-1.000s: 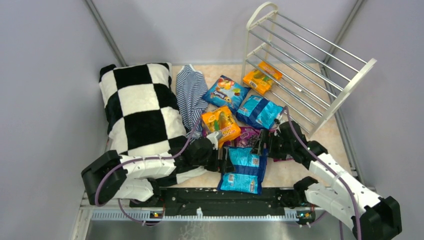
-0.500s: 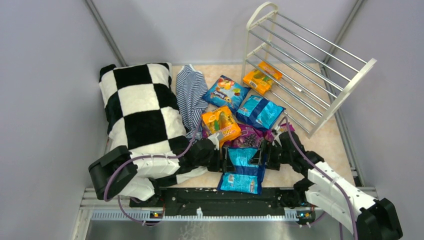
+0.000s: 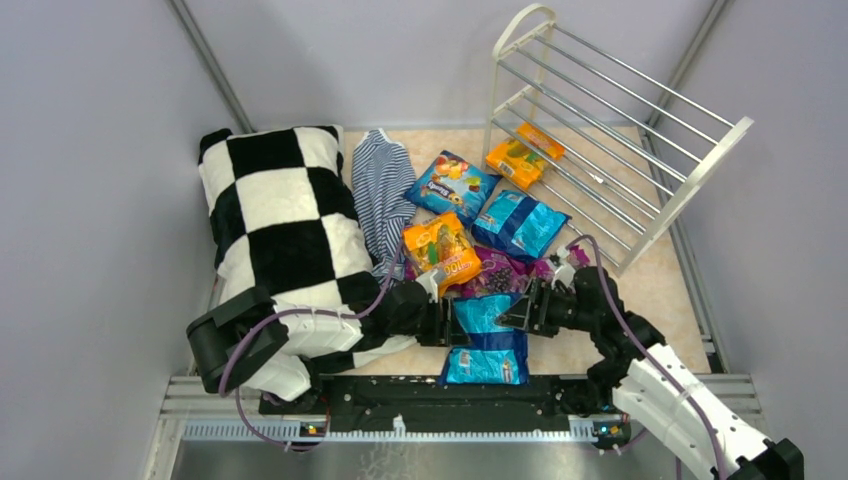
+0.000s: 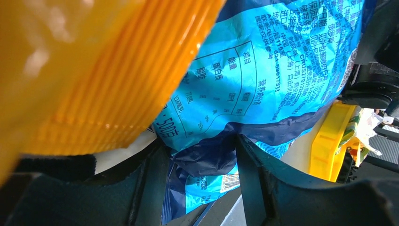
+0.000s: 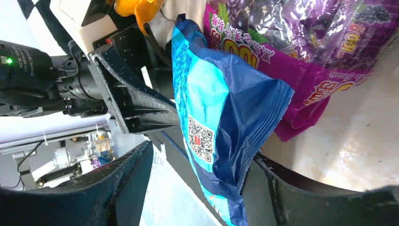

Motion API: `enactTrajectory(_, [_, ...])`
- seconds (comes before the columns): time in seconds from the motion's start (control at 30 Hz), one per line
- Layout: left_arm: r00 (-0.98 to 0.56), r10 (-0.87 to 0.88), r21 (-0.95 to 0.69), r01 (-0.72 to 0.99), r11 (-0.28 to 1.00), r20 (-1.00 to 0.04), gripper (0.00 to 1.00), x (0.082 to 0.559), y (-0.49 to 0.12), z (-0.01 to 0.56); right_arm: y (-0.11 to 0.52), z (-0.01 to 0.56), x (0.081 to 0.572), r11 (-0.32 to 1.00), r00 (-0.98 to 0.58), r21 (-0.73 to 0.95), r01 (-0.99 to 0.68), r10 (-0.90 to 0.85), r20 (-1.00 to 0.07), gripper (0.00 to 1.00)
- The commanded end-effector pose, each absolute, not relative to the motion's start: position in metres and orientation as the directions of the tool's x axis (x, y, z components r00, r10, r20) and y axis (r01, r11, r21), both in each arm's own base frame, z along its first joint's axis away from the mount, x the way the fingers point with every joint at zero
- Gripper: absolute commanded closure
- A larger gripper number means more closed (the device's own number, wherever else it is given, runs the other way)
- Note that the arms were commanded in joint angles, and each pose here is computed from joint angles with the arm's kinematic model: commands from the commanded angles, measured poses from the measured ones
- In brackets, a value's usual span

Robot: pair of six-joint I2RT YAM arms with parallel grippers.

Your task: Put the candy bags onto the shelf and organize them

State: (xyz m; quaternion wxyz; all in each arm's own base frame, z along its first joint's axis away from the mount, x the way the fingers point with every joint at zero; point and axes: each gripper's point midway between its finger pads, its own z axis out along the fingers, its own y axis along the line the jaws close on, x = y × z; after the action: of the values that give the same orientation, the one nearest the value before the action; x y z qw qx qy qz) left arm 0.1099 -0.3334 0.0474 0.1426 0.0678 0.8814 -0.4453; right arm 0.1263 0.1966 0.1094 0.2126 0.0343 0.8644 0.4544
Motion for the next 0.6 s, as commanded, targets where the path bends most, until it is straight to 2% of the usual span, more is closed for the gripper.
enactTrajectory(0.0, [-0.940, -0.021, -0.805, 0.279, 0.524, -0.340, 0.42, 0.117, -0.353, 0.070, 0.213, 0.154, 0.131, 0.470, -0.871, 0.833, -0.292, 0.229, -0.435, 0.39])
enactTrajectory(0.07, [-0.938, -0.020, -0.803, 0.284, 0.524, -0.345, 0.42, 0.119, -0.356, 0.073, 0.212, 0.155, 0.136, 0.480, -0.849, 0.814, -0.327, 0.229, -0.476, 0.51])
enactTrajectory(0.17, [-0.934, -0.021, -0.796, 0.292, 0.531, -0.356, 0.43, 0.122, -0.358, 0.076, 0.207, 0.156, 0.145, 0.518, -0.816, 0.784, -0.343, 0.249, -0.522, 0.76])
enactTrajectory(0.23, [-0.932, -0.025, -0.792, 0.293, 0.535, -0.362, 0.44, 0.124, -0.358, 0.079, 0.204, 0.162, 0.151, 0.530, -0.791, 0.774, -0.346, 0.278, -0.544, 0.90])
enactTrajectory(0.3, [-0.928, -0.029, -0.786, 0.297, 0.542, -0.370, 0.44, 0.126, -0.358, 0.081, 0.203, 0.170, 0.157, 0.529, -0.770, 0.779, -0.337, 0.321, -0.551, 1.00])
enactTrajectory(0.4, [-0.922, -0.034, -0.770, 0.302, 0.563, -0.386, 0.43, 0.131, -0.357, 0.085, 0.200, 0.188, 0.166, 0.516, -0.735, 0.794, -0.321, 0.393, -0.553, 1.00])
enactTrajectory(0.47, [-0.915, -0.034, -0.760, 0.312, 0.570, -0.401, 0.37, 0.133, -0.357, 0.090, 0.195, 0.204, 0.171, 0.525, -0.702, 0.790, -0.316, 0.431, -0.567, 1.00])
enactTrajectory(0.5, [-0.912, -0.035, -0.760, 0.317, 0.567, -0.408, 0.32, 0.134, -0.357, 0.093, 0.191, 0.212, 0.174, 0.537, -0.684, 0.786, -0.306, 0.450, -0.574, 1.00])
enactTrajectory(0.57, [-0.905, -0.035, -0.766, 0.337, 0.547, -0.424, 0.08, 0.132, -0.358, 0.103, 0.182, 0.228, 0.180, 0.569, -0.643, 0.771, -0.286, 0.482, -0.594, 1.00])
